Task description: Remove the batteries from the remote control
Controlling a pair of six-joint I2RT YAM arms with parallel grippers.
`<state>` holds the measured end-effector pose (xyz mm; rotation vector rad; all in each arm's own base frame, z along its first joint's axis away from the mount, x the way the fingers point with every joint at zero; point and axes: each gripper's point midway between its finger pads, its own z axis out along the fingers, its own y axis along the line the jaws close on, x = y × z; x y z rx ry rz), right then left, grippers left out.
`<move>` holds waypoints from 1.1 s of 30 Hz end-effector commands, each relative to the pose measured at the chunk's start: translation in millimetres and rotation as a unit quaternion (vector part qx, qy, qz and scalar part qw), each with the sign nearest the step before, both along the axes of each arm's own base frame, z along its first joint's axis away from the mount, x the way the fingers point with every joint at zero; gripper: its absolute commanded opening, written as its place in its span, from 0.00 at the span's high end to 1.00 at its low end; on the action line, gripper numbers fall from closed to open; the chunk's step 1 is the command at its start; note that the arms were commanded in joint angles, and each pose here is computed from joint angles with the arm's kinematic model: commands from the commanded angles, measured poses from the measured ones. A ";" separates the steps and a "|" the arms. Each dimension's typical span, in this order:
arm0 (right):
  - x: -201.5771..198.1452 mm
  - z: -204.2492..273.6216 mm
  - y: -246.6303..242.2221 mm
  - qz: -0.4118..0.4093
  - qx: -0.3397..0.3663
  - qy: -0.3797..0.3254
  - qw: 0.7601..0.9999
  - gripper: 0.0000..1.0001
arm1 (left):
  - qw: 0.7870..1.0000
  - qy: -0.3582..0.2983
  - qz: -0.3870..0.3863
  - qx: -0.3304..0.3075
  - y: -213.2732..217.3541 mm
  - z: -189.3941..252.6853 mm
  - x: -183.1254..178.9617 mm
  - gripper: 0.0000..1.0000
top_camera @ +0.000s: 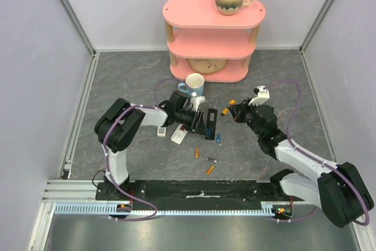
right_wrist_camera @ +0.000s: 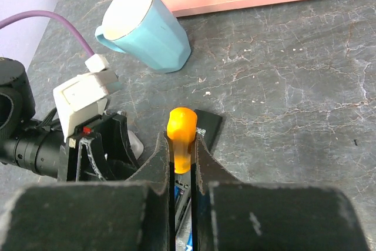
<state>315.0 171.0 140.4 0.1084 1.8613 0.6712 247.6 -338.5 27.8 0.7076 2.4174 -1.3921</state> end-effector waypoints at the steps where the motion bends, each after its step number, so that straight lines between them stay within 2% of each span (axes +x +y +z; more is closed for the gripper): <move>1: -2.3 4.0 -1.1 0.006 -0.002 -0.010 1.000 1.00 | 0.999 0.010 -0.032 -0.004 -3.5 -4.6 -11.3 0.51; 15: -13.4 -19.7 32.4 0.068 0.058 0.018 0.996 1.00 | 1.000 -0.022 -0.003 0.013 0.0 -3.2 2.2 0.53; 27: -12.1 -45.5 35.3 0.060 0.066 0.042 0.995 1.00 | 1.000 -0.020 -0.005 0.015 0.1 -4.4 3.0 0.55; 33: -14.5 -54.8 31.2 0.037 0.093 0.053 0.994 1.00 | 1.000 -0.012 -0.012 0.010 -1.7 -5.3 1.0 0.57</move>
